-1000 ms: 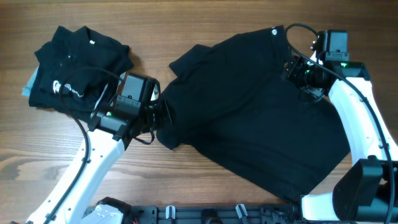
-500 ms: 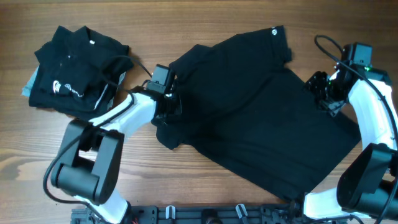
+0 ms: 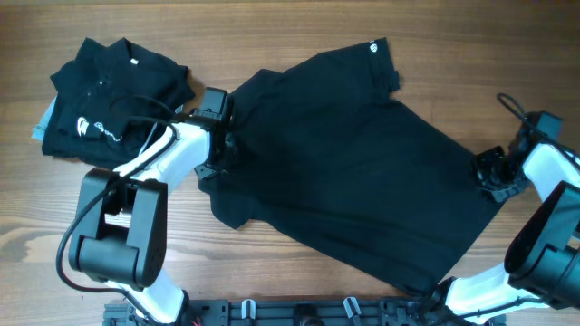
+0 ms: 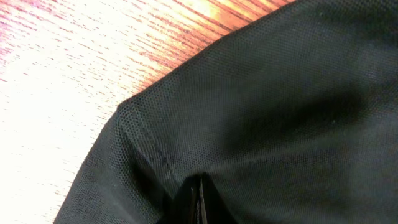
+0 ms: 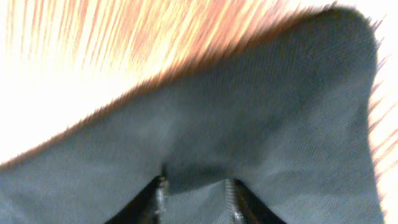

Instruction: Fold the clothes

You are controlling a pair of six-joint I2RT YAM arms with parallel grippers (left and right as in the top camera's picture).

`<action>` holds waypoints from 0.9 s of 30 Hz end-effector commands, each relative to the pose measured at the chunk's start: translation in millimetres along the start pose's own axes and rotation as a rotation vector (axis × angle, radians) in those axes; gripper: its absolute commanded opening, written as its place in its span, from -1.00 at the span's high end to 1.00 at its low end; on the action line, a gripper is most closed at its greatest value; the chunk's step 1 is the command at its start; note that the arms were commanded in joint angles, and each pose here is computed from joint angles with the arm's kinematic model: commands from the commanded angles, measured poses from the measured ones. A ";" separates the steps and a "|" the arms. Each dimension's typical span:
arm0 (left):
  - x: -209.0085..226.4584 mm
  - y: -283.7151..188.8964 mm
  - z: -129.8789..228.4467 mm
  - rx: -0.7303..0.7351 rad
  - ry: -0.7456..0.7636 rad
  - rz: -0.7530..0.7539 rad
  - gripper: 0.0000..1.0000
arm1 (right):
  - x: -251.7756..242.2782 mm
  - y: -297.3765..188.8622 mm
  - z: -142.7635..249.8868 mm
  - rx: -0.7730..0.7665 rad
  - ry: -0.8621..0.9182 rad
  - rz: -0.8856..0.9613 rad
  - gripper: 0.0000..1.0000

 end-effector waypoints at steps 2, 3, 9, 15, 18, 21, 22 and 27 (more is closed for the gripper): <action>16.9 18.1 15.5 0.122 0.006 -0.048 0.81 | -21.3 25.9 -27.3 -0.146 0.169 0.136 0.84; 12.8 10.6 13.8 0.120 0.039 -0.007 0.72 | -24.6 26.5 -34.7 -0.181 0.188 0.133 0.89; -17.9 -57.1 6.2 0.071 0.224 0.371 0.18 | -5.4 -10.9 -101.9 -0.408 -0.046 -0.087 0.91; -47.1 -84.6 1.2 -0.127 0.416 0.558 0.16 | 31.6 -94.6 -116.8 -0.473 -0.173 -0.426 0.20; -66.3 -70.9 -1.4 -0.218 0.499 0.552 0.35 | 41.5 -128.7 -99.2 -0.431 -0.240 -0.626 0.09; -83.3 -45.9 -3.3 -0.243 0.561 0.568 0.49 | 49.2 -145.8 -72.9 -0.325 -0.291 -0.724 0.07; -87.4 -33.0 -5.1 -0.241 0.567 0.566 0.52 | 50.1 -147.1 -65.7 -0.295 -0.292 -0.717 0.06; -87.8 18.1 -13.6 -0.217 0.533 0.503 0.79 | 68.4 -140.8 -26.5 -0.154 -0.422 -0.673 0.06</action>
Point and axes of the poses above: each gripper's point midway between its finger pads, its own y axis out along the fingers, its own x axis along the line the jaws close on, z = x × y, the point moved 10 cm from there along -y, back along the fingers, and after that the axes turned 6 degrees about -y, right-handed, at the moved point
